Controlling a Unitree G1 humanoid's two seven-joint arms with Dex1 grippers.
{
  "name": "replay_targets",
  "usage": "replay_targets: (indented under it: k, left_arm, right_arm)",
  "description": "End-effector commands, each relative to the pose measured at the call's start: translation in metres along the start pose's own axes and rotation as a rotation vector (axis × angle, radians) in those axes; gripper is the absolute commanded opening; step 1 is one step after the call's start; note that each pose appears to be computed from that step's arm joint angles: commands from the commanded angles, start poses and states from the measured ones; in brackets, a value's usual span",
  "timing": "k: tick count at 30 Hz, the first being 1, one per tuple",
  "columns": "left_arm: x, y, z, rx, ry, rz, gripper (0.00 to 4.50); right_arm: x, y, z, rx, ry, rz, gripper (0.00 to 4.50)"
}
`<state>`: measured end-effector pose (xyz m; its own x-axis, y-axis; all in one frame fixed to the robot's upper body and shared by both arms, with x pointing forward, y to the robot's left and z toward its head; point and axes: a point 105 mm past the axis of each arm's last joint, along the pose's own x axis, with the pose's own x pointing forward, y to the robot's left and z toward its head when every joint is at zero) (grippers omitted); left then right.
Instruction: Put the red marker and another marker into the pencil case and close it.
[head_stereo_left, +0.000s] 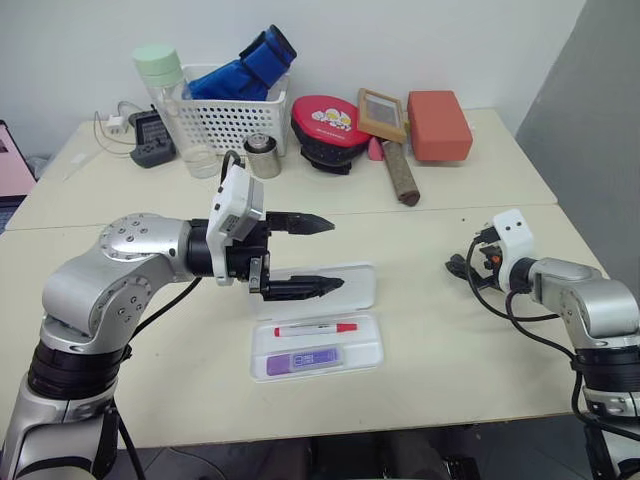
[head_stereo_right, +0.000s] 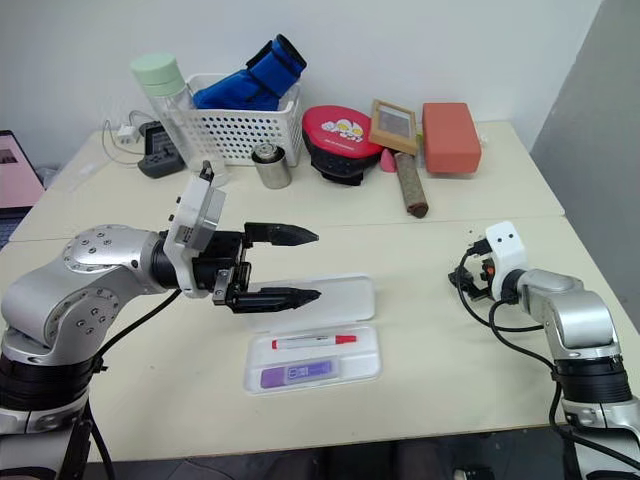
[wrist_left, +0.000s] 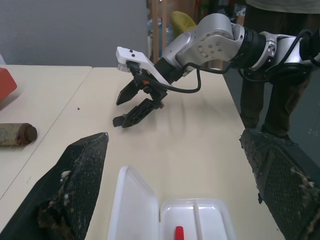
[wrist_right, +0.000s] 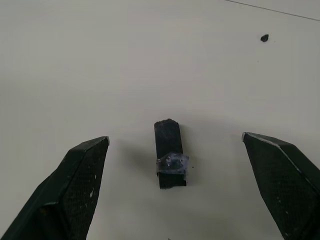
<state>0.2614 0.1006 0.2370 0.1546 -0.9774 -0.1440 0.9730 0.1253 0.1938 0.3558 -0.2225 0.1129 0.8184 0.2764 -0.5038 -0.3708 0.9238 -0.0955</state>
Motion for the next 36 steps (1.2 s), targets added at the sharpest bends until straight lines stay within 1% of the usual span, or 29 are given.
replay_targets:
  k: [1, 2, 4, 6, 8, 10, 11, 16, 20, 21, 22, 25, 26, 28, 31, 33, 36]
  left_arm:
    - [-0.001, 0.001, 0.010, 0.055, -0.020, 0.021, 4.50]
    - [-0.001, 0.001, 0.010, 0.055, -0.021, 0.022, 4.50]
    - [-0.001, 0.002, 0.010, 0.055, -0.024, 0.029, 4.50]
    - [0.000, 0.005, 0.012, 0.060, -0.036, 0.047, 4.50]
    - [0.000, 0.004, 0.012, 0.060, -0.033, 0.044, 4.50]
    - [0.000, 0.003, 0.011, 0.056, -0.029, 0.038, 4.50]
    - [0.000, 0.003, 0.011, 0.054, -0.029, 0.038, 4.50]
    - [-0.003, 0.003, 0.007, 0.042, -0.019, 0.035, 4.50]
    - [-0.006, 0.001, 0.002, 0.034, 0.003, 0.034, 4.50]
    - [-0.008, -0.002, 0.001, 0.029, 0.013, 0.026, 4.50]
    - [-0.009, -0.004, -0.001, 0.026, 0.020, 0.021, 4.50]
    - [-0.019, -0.016, -0.007, -0.006, 0.063, -0.001, 4.50]
    - [-0.022, -0.021, -0.010, -0.017, 0.078, -0.011, 4.50]
    - [-0.030, -0.033, -0.015, -0.055, 0.109, -0.043, 4.50]
    - [-0.039, -0.053, -0.026, -0.085, 0.190, -0.102, 4.50]
    - [-0.042, -0.063, -0.030, -0.086, 0.225, -0.128, 4.50]
    - [-0.043, -0.073, -0.030, -0.082, 0.233, -0.165, 4.50]
  right_arm:
    - [0.003, -0.002, 0.000, -0.036, -0.008, 0.003, 4.48]
    - [0.004, -0.002, -0.003, -0.042, 0.002, 0.001, 4.48]
    - [0.007, 0.000, -0.009, -0.057, 0.026, 0.012, 4.13]
    - [0.011, 0.002, -0.012, -0.068, 0.036, 0.022, 3.94]
    - [0.013, 0.001, -0.012, -0.068, 0.035, 0.015, 3.38]
    - [0.013, -0.001, -0.010, -0.068, 0.031, 0.010, 3.02]
    - [0.013, -0.001, -0.010, -0.067, 0.029, 0.011, 2.73]
    - [0.009, -0.004, -0.007, -0.067, 0.021, 0.011, 1.57]
    - [0.003, -0.004, 0.001, -0.082, -0.007, 0.028, 0.68]
    - [-0.001, -0.002, 0.007, -0.095, -0.036, 0.047, 0.44]
    - [-0.003, 0.000, 0.012, -0.104, -0.057, 0.061, 0.33]
    - [-0.018, 0.011, 0.024, -0.177, -0.102, 0.151, 0.31]
    - [-0.025, 0.020, 0.028, -0.217, -0.129, 0.212, 0.31]
    - [-0.045, 0.049, 0.030, -0.324, -0.165, 0.394, 0.30]
    - [-0.076, 0.098, 0.018, -0.469, -0.153, 0.693, 0.30]
    - [-0.085, 0.117, 0.009, -0.533, -0.126, 0.800, 0.30]
    - [-0.090, 0.136, 0.003, -0.594, -0.120, 0.887, 0.30]
